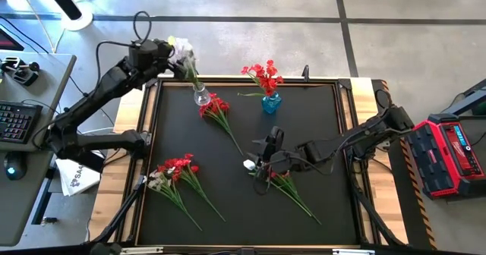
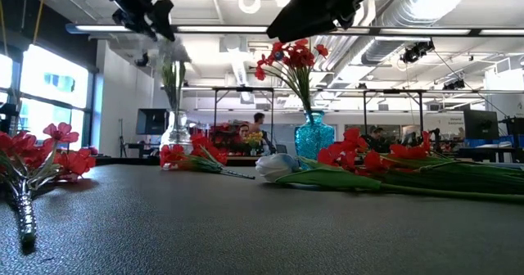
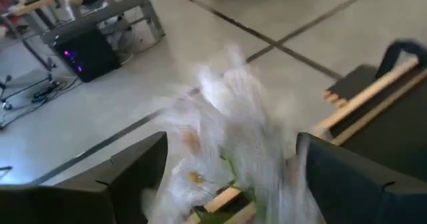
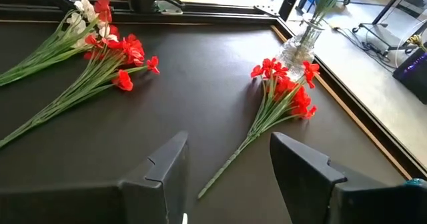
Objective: Sort flowers into vase by color
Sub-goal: Put the top white flowers into the transparent vase, then put the top red flowers into the blue vase
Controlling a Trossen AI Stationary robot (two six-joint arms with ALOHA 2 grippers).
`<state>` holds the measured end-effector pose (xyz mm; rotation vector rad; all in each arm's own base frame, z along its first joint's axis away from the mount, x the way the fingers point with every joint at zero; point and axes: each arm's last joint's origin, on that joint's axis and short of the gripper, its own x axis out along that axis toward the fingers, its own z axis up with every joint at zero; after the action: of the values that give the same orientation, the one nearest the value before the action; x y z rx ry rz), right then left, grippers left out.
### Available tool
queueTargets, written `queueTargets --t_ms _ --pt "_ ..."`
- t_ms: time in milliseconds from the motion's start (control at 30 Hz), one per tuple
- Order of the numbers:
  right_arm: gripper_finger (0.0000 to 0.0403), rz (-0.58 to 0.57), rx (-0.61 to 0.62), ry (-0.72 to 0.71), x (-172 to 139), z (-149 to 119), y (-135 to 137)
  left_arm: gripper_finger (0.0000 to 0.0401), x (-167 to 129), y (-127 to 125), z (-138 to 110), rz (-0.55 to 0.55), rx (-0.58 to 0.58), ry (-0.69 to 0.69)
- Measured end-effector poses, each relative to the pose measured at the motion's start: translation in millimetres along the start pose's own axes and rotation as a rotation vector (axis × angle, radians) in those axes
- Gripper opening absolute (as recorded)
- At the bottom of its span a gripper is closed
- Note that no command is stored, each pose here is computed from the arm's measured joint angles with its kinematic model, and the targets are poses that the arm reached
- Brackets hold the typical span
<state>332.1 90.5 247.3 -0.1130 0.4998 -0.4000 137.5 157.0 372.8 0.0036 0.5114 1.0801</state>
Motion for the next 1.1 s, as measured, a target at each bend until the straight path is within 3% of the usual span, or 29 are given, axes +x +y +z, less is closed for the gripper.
queueTargets --t_ms 100,400,533,800,1000,1100 --pt "0.0181 -0.016 0.036 0.003 3.6 0.7 -4.9 0.0321 -14.6 3.6 8.2 -0.020 -0.033 -0.060" --pt "0.0181 -0.045 0.091 0.020 22.1 -4.1 -10.5 0.0321 -67.2 -16.0 7.5 -0.259 -0.032 -0.205" --pt "0.0181 -0.018 0.091 0.023 39.9 -12.0 -4.3 0.0321 -75.8 -35.5 -14.9 -0.386 -0.057 -0.225" --pt "0.0186 -0.002 0.092 -0.026 89.6 -22.9 -6.9 0.0321 -64.8 -82.4 -83.9 -0.468 -0.107 -0.184" --pt "0.0235 -0.035 0.135 0.009 145.7 -19.8 -28.3 0.0321 -61.4 -109.0 -116.9 -0.551 -0.160 -0.197" --pt "0.0249 -0.077 0.120 0.113 172.5 -22.0 -39.2 0.0321 -61.7 -113.7 -125.1 -0.566 -0.144 -0.188"
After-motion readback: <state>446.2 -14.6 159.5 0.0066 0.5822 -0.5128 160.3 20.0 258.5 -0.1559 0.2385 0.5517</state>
